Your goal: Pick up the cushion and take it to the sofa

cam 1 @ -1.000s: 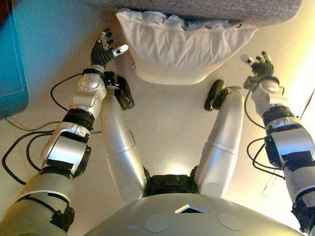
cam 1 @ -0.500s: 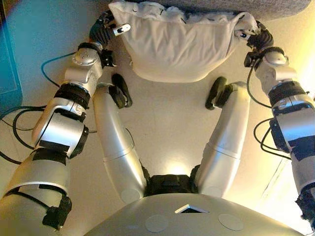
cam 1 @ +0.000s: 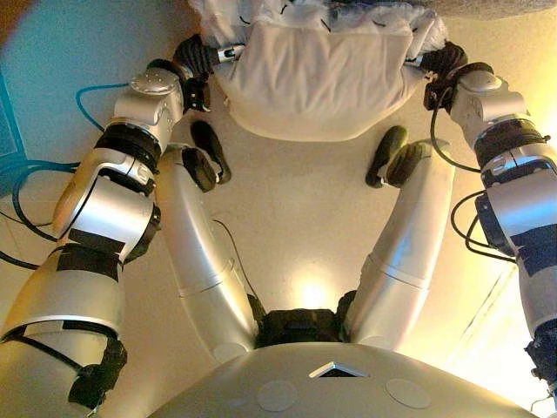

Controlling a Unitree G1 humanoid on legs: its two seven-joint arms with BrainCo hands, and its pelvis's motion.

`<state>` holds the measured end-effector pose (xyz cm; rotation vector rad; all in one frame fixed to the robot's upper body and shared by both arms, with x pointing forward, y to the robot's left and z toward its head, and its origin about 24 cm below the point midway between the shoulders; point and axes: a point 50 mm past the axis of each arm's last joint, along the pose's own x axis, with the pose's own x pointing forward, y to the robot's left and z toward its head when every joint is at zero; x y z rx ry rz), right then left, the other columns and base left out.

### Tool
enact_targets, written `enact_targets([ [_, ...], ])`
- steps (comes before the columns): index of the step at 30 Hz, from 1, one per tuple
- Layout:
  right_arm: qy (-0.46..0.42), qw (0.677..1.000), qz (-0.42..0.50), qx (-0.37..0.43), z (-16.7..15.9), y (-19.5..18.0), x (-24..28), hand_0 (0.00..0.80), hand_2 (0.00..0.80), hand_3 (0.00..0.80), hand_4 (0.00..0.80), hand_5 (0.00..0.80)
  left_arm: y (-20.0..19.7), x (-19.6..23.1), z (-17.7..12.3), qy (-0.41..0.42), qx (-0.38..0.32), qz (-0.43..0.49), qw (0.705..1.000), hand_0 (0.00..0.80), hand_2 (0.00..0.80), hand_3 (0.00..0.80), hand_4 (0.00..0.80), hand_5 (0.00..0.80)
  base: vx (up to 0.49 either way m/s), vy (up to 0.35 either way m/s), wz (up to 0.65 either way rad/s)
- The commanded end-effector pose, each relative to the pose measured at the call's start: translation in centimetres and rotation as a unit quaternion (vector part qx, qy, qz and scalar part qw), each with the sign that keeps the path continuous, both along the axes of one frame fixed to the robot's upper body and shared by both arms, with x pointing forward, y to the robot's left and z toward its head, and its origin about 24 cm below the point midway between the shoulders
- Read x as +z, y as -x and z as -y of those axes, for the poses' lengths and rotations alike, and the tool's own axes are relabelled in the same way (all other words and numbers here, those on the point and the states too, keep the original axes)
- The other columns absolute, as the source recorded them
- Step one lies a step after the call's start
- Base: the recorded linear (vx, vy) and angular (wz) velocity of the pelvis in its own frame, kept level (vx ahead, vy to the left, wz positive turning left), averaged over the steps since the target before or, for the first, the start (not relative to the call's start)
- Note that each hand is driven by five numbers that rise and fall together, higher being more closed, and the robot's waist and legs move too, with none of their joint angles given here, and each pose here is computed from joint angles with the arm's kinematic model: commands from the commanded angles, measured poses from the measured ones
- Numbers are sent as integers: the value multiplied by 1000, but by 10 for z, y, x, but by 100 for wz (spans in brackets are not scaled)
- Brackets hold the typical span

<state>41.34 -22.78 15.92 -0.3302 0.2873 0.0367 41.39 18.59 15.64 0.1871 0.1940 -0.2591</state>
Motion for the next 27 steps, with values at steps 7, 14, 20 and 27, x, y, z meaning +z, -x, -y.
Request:
enact_targets([
  [7,-7,996,-31,81,-38,4,-31,800,800,800,800,800,3,-1,45,26,-81,6,996,800,800,800,800,800,14,1,0],
  [14,-42,998,14,49,-40,12,-47,800,800,800,800,800,12,-15,47,60,-77,29,995,800,800,800,800,800,46,23,0],
  [20,-166,982,83,43,-51,23,-50,800,800,800,800,800,23,-17,40,114,-19,106,988,800,800,800,800,800,-20,61,-1],
  [27,-238,956,166,48,-65,53,-55,800,800,800,800,800,43,-22,36,153,3,161,975,800,800,800,800,800,29,8,-3],
])
